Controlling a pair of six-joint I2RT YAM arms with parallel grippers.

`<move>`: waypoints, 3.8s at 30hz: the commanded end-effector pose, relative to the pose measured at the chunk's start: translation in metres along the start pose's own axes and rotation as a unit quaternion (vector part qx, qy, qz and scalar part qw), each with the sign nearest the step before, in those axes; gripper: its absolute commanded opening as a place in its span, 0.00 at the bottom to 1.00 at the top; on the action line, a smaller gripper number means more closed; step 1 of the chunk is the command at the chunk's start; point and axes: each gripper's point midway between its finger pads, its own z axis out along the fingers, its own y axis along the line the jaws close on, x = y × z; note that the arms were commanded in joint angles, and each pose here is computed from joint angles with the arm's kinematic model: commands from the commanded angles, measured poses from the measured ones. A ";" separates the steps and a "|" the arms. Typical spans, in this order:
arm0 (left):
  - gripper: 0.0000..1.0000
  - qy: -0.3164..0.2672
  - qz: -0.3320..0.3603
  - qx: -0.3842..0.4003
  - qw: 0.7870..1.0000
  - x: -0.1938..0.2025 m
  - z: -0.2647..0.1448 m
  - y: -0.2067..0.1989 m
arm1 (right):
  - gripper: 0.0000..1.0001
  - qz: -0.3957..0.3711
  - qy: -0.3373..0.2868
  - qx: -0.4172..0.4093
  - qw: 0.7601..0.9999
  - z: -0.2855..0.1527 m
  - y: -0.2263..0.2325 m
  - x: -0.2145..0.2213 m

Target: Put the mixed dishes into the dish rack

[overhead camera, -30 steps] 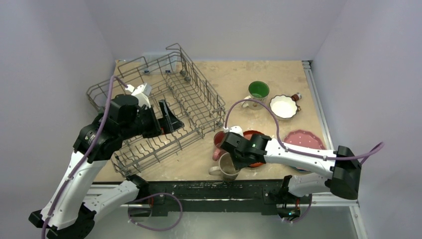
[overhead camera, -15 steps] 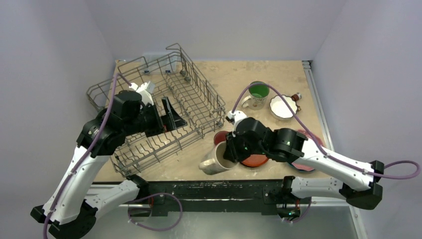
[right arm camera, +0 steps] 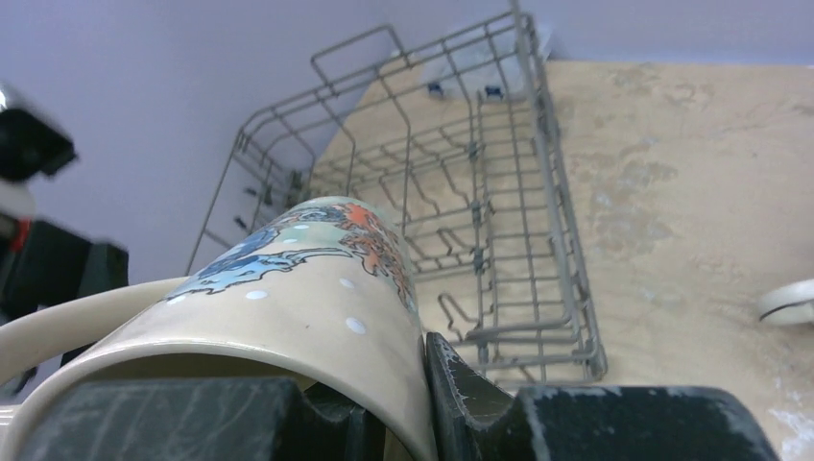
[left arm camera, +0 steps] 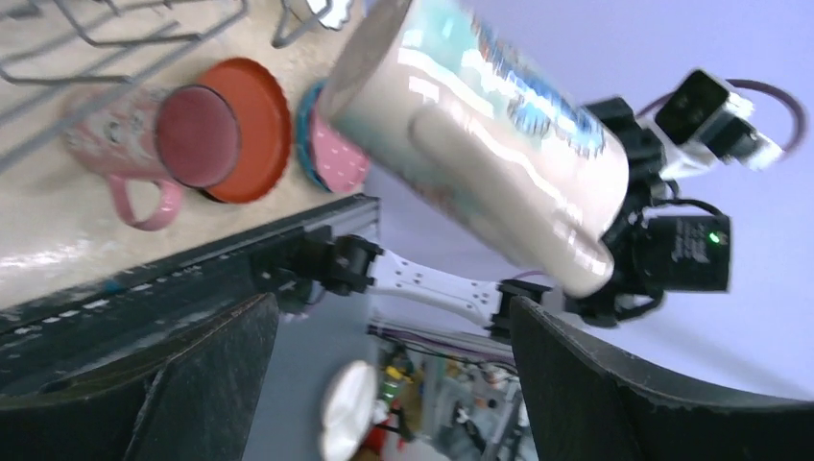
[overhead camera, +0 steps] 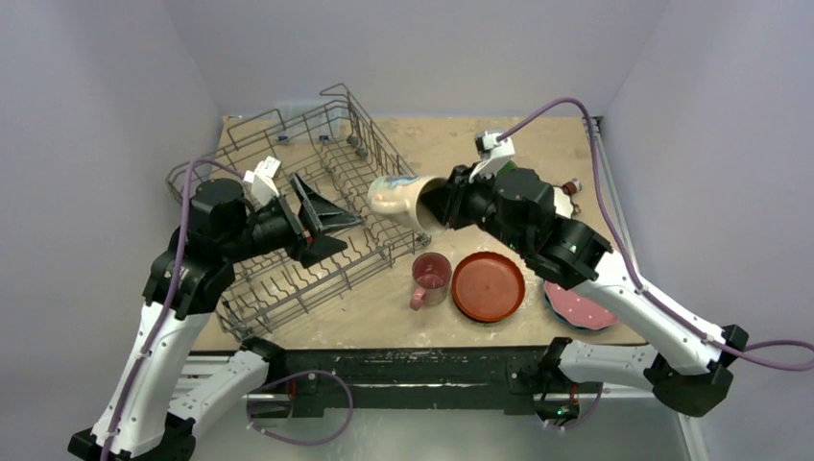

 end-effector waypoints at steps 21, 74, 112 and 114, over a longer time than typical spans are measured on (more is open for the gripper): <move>0.81 0.048 -0.247 0.191 0.949 -0.008 -0.008 -0.071 | 0.00 -0.033 -0.210 -0.197 0.957 -0.001 0.044 -0.083; 0.00 -0.020 -0.234 0.140 0.962 -0.023 -0.004 -0.079 | 0.60 -0.106 -0.133 -0.261 0.950 0.059 0.053 -0.039; 0.00 -0.475 -0.015 -0.449 0.757 -0.238 -0.060 0.115 | 0.99 -0.068 -0.059 0.172 0.981 0.017 -0.098 -0.073; 0.00 -0.491 -0.022 -0.453 0.744 -0.253 -0.058 0.126 | 0.99 -0.079 -0.043 0.190 0.978 0.018 -0.108 -0.077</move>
